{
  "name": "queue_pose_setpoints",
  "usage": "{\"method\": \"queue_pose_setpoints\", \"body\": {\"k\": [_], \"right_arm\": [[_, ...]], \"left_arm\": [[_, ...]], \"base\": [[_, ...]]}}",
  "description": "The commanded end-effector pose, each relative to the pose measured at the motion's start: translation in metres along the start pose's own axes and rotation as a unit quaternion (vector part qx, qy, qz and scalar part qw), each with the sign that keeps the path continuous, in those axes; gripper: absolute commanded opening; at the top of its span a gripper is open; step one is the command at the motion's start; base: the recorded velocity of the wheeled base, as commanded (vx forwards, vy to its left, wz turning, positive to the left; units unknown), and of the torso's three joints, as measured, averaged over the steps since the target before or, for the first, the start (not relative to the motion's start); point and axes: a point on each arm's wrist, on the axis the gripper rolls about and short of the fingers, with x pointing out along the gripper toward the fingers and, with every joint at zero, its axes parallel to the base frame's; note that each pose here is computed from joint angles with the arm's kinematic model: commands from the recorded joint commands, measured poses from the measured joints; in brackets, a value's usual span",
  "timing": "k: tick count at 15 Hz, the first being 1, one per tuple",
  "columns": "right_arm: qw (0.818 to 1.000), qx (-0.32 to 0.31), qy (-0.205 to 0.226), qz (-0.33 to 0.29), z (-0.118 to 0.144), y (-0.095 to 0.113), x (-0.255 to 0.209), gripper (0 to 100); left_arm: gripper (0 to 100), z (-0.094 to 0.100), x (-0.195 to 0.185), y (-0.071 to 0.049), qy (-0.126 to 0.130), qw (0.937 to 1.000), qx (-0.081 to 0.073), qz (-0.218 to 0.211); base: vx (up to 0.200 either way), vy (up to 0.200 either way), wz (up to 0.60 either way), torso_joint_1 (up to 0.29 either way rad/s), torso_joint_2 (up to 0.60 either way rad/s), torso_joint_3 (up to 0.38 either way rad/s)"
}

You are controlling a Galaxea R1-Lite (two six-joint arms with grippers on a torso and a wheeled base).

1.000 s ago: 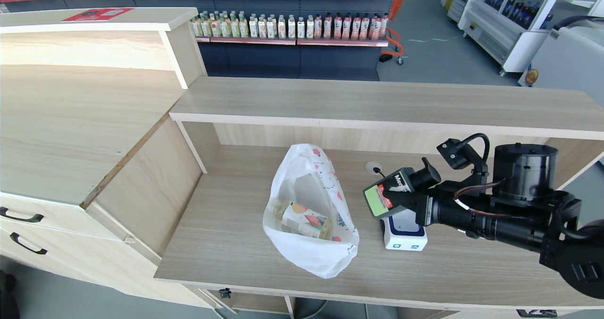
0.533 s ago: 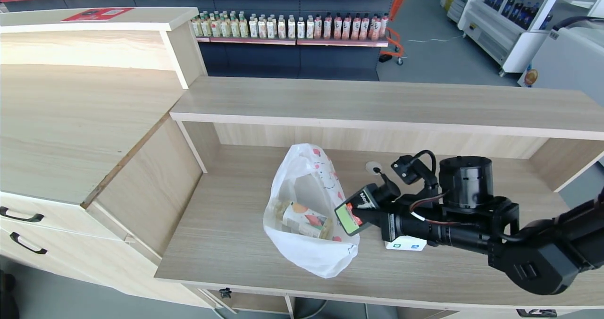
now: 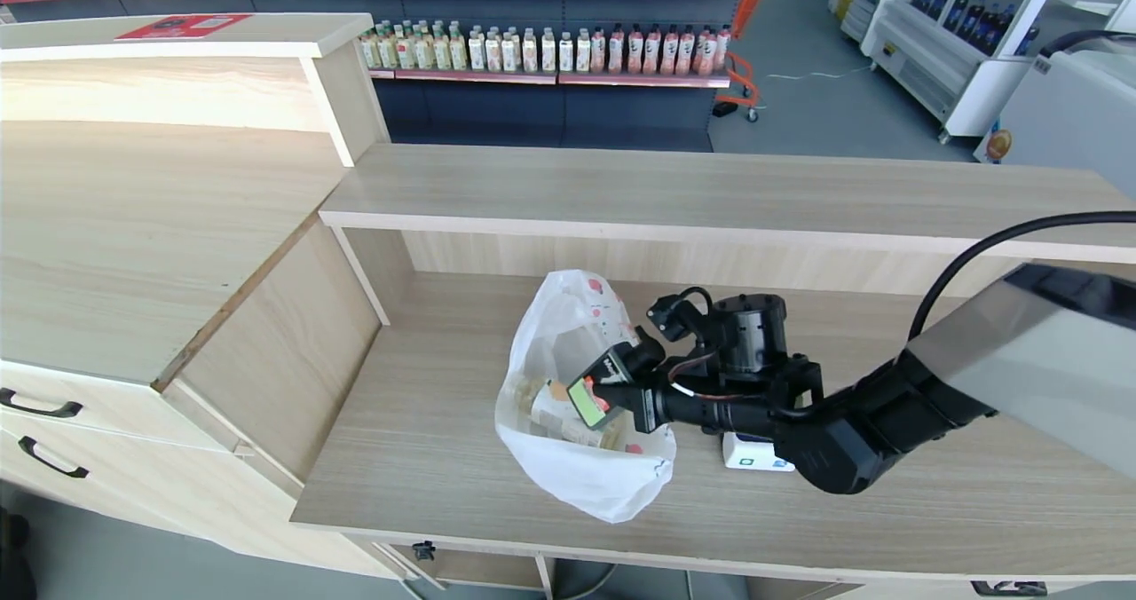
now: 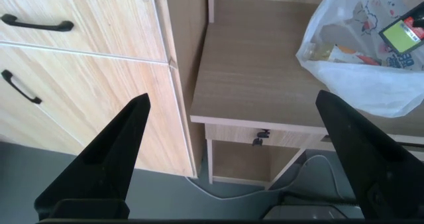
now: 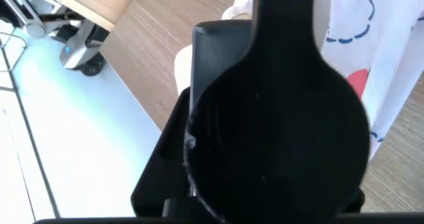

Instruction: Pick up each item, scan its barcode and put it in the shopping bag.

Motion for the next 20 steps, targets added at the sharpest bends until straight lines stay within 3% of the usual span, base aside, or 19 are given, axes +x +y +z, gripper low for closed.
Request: {"method": "queue_pose_setpoints", "body": {"k": [1,4,14,20], "right_arm": [[1.0,-0.02,0.013,0.004,-0.011,-0.007,0.027,0],[0.996,-0.083,0.022,-0.009,-0.017,-0.024,0.036,0],[0.982,-0.186,0.017,-0.042,-0.034,-0.058,0.075,0],[0.976,-0.204,-0.012,-0.071,-0.013,-0.079,0.068,0]], "left_arm": [[100,0.0,0.0,0.0,0.0,1.0,0.0,0.0],[100,0.0,0.0,0.0,0.0,1.0,0.0,0.0],[100,0.0,0.0,0.0,0.0,1.0,0.0,0.0],[100,0.0,0.0,0.0,0.0,1.0,0.0,0.0]], "base": [[0.0,0.0,0.0,0.0,0.0,0.0],[0.0,0.0,0.0,0.0,0.0,0.0],[0.0,0.0,0.0,0.0,0.0,0.0],[0.0,0.0,0.0,0.0,0.0,0.0]]}}
